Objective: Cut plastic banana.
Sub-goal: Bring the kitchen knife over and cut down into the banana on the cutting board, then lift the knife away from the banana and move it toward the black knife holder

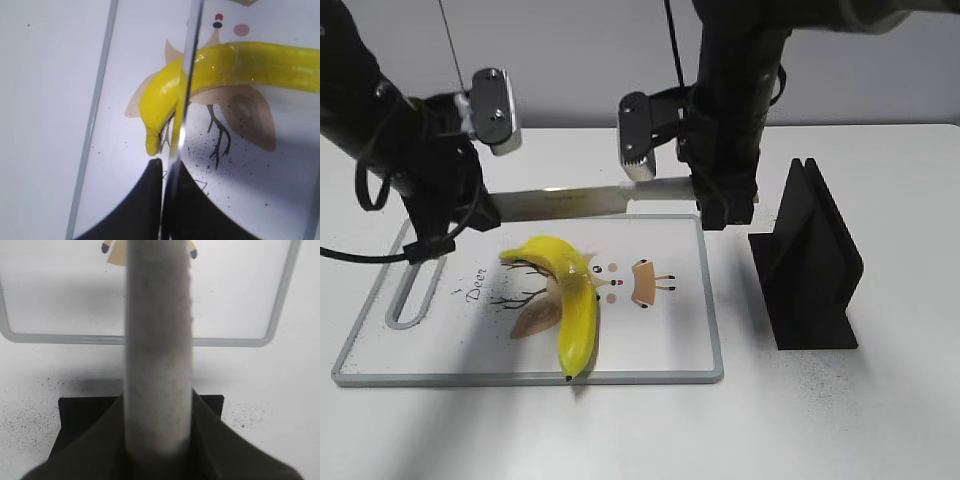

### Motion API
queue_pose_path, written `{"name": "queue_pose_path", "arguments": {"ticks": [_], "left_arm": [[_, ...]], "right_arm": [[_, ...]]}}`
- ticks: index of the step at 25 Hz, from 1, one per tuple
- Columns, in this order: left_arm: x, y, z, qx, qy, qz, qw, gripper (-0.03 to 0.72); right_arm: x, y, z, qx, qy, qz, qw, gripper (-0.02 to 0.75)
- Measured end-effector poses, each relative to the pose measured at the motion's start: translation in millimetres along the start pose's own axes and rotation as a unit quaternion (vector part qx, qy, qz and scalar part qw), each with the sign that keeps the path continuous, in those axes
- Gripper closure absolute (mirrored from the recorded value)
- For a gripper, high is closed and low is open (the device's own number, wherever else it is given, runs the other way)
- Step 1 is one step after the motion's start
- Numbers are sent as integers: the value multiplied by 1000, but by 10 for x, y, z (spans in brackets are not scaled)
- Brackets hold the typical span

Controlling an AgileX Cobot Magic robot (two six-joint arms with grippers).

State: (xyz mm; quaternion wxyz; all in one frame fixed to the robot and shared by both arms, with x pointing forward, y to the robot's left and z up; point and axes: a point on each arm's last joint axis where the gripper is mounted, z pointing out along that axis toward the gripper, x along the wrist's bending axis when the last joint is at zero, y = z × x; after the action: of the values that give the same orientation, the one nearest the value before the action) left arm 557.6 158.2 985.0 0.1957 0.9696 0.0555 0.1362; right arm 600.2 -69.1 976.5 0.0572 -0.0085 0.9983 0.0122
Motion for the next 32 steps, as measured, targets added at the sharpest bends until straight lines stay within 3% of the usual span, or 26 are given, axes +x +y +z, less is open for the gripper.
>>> {"name": "queue_pose_path", "arguments": {"ticks": [6, 8, 10, 13, 16, 20, 24, 28, 32], "left_arm": [[-7, 89, -331, -12, 23, 22, 999, 684], [-10, 93, -346, -13, 24, 22, 999, 644], [-15, 114, -355, -22, 23, 12, 999, 510], [-24, 148, -358, -38, 20, -6, 999, 177], [-9, 169, -367, -49, 27, -20, 998, 41], [-2, 195, -454, -60, 44, -41, 996, 11], [-5, 214, -613, -73, 60, -91, 991, 14], [71, 202, -850, -91, 86, -178, 976, 30], [135, 158, -1116, -105, 100, -257, 956, 39]], "right_arm": [[21, -13, -267, -19, -19, 5, 1000, 562], [26, -12, -277, -21, -18, 6, 1000, 562], [33, -1, -281, -28, -14, 14, 999, 569], [34, 4, -281, -30, -14, 22, 999, 570], [33, 3, -281, -30, -14, 24, 999, 571], [45, 2, -282, -29, -8, 26, 999, 571], [84, -25, -349, -22, 3, 30, 999, 571], [107, -47, -507, -32, -9, 89, 995, 571], [133, -56, -643, -49, -11, 220, 974, 571]]}}
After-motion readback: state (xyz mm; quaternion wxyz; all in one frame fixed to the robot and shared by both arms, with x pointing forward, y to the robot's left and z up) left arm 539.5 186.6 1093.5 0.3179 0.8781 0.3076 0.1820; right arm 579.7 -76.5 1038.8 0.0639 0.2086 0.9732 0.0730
